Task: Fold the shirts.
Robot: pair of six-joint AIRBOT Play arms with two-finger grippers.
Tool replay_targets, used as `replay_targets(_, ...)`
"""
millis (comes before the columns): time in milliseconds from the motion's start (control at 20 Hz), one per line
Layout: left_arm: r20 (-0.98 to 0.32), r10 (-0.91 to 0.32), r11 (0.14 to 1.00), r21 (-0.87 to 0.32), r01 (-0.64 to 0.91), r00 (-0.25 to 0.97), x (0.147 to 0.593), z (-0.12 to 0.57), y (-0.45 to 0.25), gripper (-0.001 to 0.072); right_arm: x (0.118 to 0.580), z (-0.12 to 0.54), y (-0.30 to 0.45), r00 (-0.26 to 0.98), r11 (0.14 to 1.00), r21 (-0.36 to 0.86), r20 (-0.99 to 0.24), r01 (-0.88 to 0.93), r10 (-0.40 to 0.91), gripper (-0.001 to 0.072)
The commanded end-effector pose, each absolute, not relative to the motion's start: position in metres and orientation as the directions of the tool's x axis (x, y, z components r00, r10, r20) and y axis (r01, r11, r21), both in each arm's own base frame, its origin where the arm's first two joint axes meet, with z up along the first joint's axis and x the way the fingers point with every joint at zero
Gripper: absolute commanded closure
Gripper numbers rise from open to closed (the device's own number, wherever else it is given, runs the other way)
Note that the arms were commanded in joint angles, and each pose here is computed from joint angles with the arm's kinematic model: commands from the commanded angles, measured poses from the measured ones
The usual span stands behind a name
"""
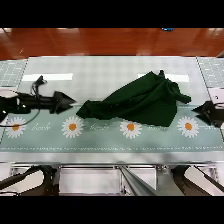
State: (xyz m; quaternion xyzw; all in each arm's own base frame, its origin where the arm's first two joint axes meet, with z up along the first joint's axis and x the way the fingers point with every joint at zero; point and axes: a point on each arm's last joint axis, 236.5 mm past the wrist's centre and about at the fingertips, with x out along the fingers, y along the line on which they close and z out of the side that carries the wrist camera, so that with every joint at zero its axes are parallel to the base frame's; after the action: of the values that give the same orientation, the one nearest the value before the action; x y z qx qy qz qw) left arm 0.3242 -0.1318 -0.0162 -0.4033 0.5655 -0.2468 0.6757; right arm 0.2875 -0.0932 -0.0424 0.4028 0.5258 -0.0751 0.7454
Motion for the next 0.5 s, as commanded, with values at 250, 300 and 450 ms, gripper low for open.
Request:
replay_targets(250,-0.611,-0.771,0.598,-0.792,-0.126,0.179,0.313,-0.071,-0.173,0.0202,0.273,-0.056,-0.055,0.47,0.586,0.62,-0.782,0.521,0.409,0.0306)
replay_targets(300,-0.612,-0.775,0.602,-0.791,-0.111,0.16,0.312,-0.074,-0.178,0.0202,0.272,-0.057,-0.056,0.47,0.587,0.62,-0.782,0.521,0.408,0.0306)
replay_targets(450,-0.617,-0.774,0.608,-0.787,-0.104,0.139,0.32,-0.081,-0.185,0.0215,0.271,-0.056,-0.053,0.465,0.587,0.622,-0.781,0.518,0.417,0.0306)
